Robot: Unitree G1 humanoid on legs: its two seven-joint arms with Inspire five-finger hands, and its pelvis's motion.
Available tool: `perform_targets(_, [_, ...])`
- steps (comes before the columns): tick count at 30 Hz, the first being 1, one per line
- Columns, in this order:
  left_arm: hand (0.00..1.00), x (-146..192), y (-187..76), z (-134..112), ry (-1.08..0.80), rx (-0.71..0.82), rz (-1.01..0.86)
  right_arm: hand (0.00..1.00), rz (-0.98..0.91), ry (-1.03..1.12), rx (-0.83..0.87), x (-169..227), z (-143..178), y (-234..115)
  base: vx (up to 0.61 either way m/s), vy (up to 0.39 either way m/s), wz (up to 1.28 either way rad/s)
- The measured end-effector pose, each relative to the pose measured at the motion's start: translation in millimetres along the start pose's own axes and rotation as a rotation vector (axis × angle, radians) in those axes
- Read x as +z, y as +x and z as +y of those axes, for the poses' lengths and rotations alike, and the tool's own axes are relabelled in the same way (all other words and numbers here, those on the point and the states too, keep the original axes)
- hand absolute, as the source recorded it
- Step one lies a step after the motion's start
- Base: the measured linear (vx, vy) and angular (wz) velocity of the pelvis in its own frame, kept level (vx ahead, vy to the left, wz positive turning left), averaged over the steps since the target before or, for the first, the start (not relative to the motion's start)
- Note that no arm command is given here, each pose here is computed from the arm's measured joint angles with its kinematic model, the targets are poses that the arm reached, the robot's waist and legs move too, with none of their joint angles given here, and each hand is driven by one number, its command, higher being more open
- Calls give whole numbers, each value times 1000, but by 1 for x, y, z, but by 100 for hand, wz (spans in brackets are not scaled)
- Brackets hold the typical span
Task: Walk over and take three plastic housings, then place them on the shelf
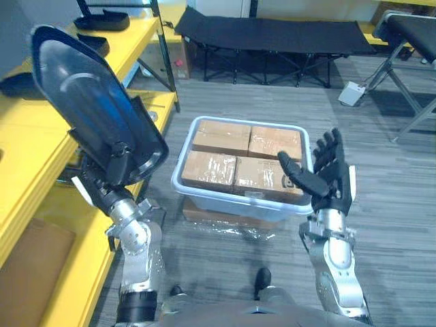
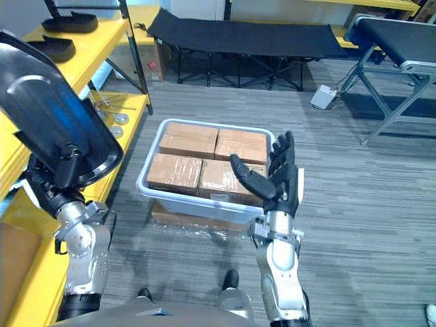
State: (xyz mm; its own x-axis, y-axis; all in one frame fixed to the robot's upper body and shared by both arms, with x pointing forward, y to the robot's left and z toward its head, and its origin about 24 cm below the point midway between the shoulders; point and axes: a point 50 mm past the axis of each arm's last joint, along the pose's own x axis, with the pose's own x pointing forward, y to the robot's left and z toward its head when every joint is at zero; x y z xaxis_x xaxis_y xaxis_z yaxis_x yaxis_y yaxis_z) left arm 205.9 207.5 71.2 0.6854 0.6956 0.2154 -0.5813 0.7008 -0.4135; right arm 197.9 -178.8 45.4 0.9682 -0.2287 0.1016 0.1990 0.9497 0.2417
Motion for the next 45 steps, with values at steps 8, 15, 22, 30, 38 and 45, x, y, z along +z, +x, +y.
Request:
perform_targets(8, [0,31,-8,17,4,-83,-92,100,143,-51,111,-32,13,3,-5,2,48])
perform_targets(15, [0,57,-8,57,19,16,-152,100,105,-114,266,-33,60,21,2,11,64])
perform_targets(22, [0,66,-16,81,6,69,-147,100,43,-113,278,-20,72,39,9,9,20])
perform_targets(30, [0,59,-16,62,-33,-82,-116,100,101,-162,218,-25,50,40,-26,-2,51])
perform_targets(38, [0,53,-18,44,-46,-233,-84,100,120,-166,230,-32,40,28,-20,84,27])
perform_targets(45, [0,52,-11,3,-87,-514,-112,100,75,-201,195,-31,21,17,-22,-19,65])
